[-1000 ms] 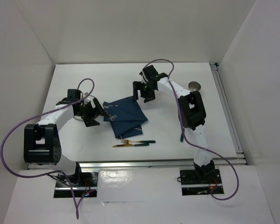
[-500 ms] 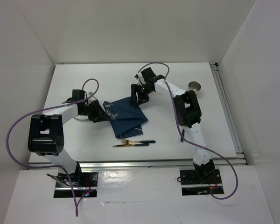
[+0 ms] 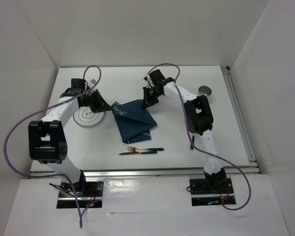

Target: Set the dinner table for one person

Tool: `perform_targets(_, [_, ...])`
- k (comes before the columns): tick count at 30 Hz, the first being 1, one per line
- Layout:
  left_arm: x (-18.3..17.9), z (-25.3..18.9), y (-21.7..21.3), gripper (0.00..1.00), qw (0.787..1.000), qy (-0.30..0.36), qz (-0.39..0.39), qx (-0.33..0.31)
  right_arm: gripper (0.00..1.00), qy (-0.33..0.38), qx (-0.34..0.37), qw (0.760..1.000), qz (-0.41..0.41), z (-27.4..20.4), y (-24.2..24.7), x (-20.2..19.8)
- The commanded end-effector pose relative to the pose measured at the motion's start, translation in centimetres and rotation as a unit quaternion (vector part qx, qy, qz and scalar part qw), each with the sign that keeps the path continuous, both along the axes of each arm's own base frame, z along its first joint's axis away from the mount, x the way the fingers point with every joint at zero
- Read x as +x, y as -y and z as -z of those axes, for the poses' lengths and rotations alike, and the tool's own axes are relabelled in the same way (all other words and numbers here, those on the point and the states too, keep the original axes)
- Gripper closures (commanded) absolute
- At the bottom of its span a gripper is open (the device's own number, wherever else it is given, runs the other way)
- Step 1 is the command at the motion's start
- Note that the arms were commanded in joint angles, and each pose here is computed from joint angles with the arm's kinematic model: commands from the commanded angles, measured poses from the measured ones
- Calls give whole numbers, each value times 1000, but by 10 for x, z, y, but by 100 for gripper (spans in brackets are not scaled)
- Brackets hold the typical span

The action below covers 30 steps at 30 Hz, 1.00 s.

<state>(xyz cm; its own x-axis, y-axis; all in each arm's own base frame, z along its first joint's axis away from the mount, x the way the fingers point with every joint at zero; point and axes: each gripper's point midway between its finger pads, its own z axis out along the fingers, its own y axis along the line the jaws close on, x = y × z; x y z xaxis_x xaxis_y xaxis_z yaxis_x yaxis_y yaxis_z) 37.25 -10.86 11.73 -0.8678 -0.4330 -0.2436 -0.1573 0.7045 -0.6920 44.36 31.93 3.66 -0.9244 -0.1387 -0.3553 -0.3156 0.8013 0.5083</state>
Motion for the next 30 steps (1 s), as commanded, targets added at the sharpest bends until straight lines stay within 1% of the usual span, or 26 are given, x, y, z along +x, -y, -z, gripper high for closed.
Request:
perform_targets(1, [23, -55, -6, 100, 998, 68, 15, 2, 100, 120, 18, 992, 44, -104, 19, 43])
perform_targets(3, [36, -67, -8, 100, 997, 78, 16, 8, 100, 137, 25, 989, 55, -130, 29, 48])
perform_targets(4, [54, -86, -14, 100, 995, 101, 9, 10, 100, 156, 32, 985, 67, -147, 38, 61])
perform_targets(6, [70, -106, -19, 100, 992, 125, 4, 13, 100, 171, 45, 981, 81, -174, 51, 69])
perform_targets(7, [86, -129, -20, 100, 987, 157, 4, 15, 100, 198, 58, 975, 82, -200, 49, 74])
perform_targets(9, [99, -150, -24, 100, 983, 182, 4, 11, 100, 214, 67, 970, 92, -222, 56, 79])
perform_targets(10, [105, -173, -23, 100, 979, 203, 5, 6, 100, 226, 75, 967, 93, -237, 59, 80])
perform_targets(11, [110, -169, -24, 100, 981, 193, 5, 6, 100, 231, 81, 965, 89, -245, 59, 77])
perform_targets(12, [110, -173, -20, 100, 981, 193, 11, -8, 100, 225, 83, 967, 85, -241, 57, 75])
perform_targets(13, [107, -171, -12, 100, 982, 189, 19, -10, 100, 227, 88, 966, 82, -245, 57, 72])
perform_targets(15, [99, -159, 11, 100, 984, 171, 45, -26, 100, 203, 82, 973, 79, -226, 57, 65])
perform_targets(16, [94, -148, 18, 100, 986, 157, 51, -28, 100, 199, 80, 974, 79, -224, 59, 62])
perform_targets(18, [75, -108, 34, 100, 991, 114, 64, -36, 100, 190, 75, 976, 72, -215, 52, 51])
perform_targets(19, [70, -101, 39, 100, 991, 108, 66, -39, 100, 181, 70, 978, 72, -210, 55, 44])
perform_targets(20, [66, -93, 41, 100, 992, 95, 64, -47, 100, 182, 73, 978, 65, -211, 48, 39])
perform_targets(21, [62, -91, 48, 100, 991, 100, 76, -54, 100, 182, 70, 979, 63, -210, 45, 34])
perform_targets(22, [55, -77, 48, 100, 993, 76, 70, -58, 100, 175, 64, 981, 59, -205, 42, 28])
perform_targets(23, [49, -74, 61, 100, 992, 72, 85, -65, 100, 185, 69, 979, 59, -213, 43, 25])
perform_targets(25, [42, -53, 70, 100, 993, 48, 92, -62, 100, 176, 78, 979, 60, -214, 38, 17])
perform_targets(26, [37, -48, 74, 95, 993, 37, 93, -64, 100, 186, 92, 976, 60, -228, 37, 15])
perform_targets(27, [34, -45, 79, 91, 992, 35, 99, -64, 100, 180, 93, 978, 57, -224, 36, 13])
perform_targets(30, [32, -35, 76, 86, 994, 26, 91, -54, 100, 197, 110, 973, 45, -247, 30, 6])
